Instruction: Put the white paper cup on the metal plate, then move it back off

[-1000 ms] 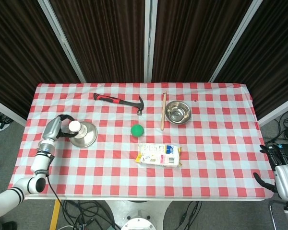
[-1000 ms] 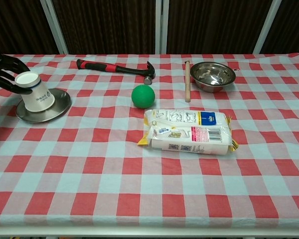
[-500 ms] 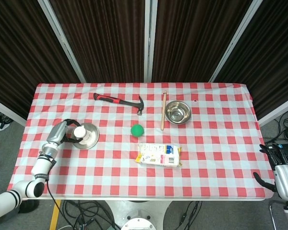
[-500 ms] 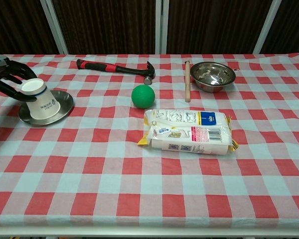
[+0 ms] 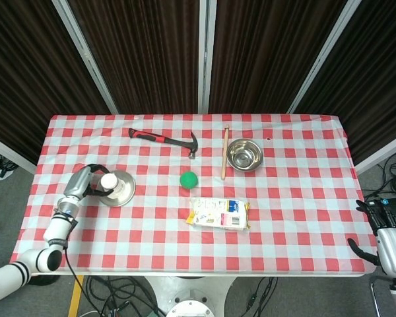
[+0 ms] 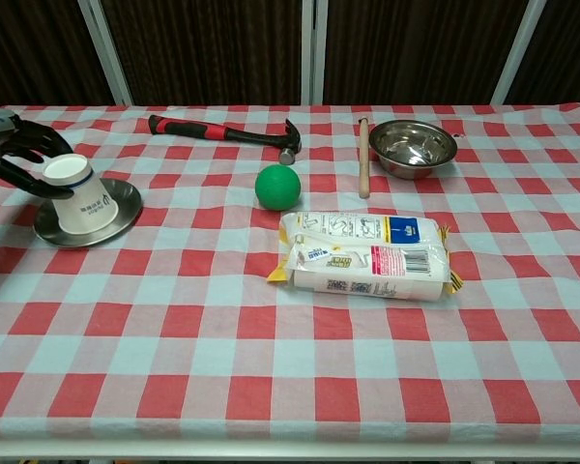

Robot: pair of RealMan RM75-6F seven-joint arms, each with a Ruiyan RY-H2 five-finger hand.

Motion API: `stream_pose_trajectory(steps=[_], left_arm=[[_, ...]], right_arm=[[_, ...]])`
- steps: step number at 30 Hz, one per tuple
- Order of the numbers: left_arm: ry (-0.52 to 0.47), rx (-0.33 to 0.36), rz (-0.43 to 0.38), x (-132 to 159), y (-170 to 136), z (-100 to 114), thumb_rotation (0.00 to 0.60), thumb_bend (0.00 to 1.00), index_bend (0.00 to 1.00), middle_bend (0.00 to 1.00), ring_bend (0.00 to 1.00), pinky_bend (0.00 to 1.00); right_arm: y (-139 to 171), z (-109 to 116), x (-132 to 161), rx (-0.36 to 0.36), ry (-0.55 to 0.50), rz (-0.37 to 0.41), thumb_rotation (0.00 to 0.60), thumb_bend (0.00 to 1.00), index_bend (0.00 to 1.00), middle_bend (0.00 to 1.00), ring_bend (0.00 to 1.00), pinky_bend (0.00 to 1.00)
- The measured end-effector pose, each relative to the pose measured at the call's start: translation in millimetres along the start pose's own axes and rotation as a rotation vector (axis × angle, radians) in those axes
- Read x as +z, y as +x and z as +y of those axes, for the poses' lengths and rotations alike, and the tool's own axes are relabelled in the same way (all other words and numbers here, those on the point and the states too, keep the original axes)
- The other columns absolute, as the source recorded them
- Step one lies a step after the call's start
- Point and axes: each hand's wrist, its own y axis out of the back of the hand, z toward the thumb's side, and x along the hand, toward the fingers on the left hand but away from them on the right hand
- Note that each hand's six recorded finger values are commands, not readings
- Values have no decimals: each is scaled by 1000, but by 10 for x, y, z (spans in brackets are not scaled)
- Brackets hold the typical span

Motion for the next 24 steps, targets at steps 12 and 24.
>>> stream_pose_trajectory(steps=[12, 24], left_arm=[[17, 69, 52, -169, 65, 197, 600, 214, 561, 324, 150, 138], [0, -14, -7, 1, -91, -44, 600, 214, 561, 321, 150, 138]], right_arm=[[-2, 0, -3, 0, 0, 2, 600, 153, 126, 257, 78, 181], [-2, 0, 6, 0, 0, 3, 600, 153, 126, 257, 78, 181]])
